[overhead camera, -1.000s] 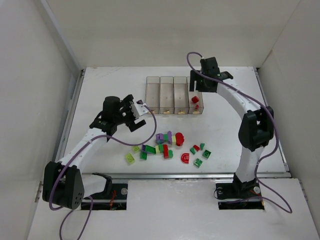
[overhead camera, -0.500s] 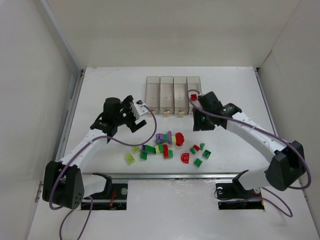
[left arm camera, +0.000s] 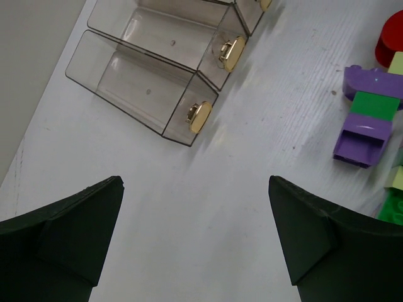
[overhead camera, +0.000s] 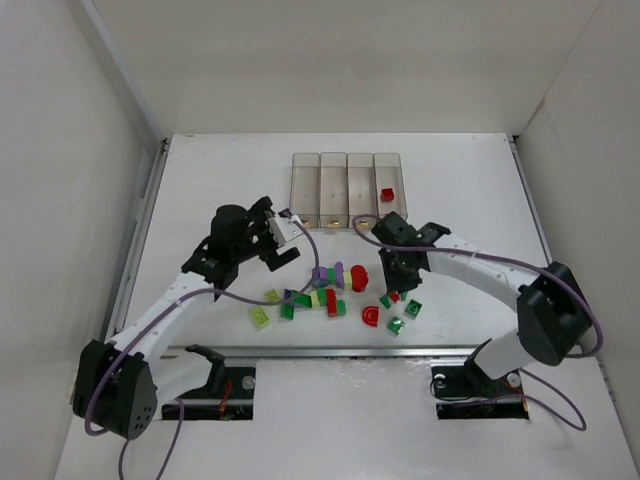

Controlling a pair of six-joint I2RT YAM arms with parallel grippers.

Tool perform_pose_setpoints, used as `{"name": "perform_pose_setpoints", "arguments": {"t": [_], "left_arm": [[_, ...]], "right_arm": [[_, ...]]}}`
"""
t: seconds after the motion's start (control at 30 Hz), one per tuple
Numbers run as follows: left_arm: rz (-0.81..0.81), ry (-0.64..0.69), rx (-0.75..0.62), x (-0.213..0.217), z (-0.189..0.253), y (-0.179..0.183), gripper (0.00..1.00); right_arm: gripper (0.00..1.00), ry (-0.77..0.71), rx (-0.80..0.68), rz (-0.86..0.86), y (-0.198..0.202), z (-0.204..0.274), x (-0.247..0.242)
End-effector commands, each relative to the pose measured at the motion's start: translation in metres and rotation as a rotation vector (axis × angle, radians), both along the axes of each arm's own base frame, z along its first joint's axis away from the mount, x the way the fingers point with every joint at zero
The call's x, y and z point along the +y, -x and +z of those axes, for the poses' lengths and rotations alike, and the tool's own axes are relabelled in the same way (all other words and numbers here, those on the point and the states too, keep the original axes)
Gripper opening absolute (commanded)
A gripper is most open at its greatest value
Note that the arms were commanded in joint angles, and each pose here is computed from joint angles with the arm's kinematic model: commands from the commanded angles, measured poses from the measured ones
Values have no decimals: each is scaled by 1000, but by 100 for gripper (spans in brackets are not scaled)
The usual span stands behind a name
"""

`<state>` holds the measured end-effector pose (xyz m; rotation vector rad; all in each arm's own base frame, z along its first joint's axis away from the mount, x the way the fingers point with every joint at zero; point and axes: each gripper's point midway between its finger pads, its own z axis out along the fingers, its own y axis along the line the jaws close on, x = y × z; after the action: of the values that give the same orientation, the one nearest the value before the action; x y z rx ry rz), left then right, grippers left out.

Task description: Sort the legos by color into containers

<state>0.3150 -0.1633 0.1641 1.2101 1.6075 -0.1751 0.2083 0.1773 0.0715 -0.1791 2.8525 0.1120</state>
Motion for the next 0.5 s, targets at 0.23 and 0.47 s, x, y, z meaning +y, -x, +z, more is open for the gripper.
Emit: {"name": "perform_pose_setpoints", "arguments": {"t": [0.23, 0.47], "left_arm": [[70, 65, -20, -1, 5, 29, 99], [57, 84, -44, -2, 17, 32, 99]], "right_arm": [[30, 123, 33, 2, -11, -20, -7], [32, 122, 43, 31, -12, -26, -4]]}}
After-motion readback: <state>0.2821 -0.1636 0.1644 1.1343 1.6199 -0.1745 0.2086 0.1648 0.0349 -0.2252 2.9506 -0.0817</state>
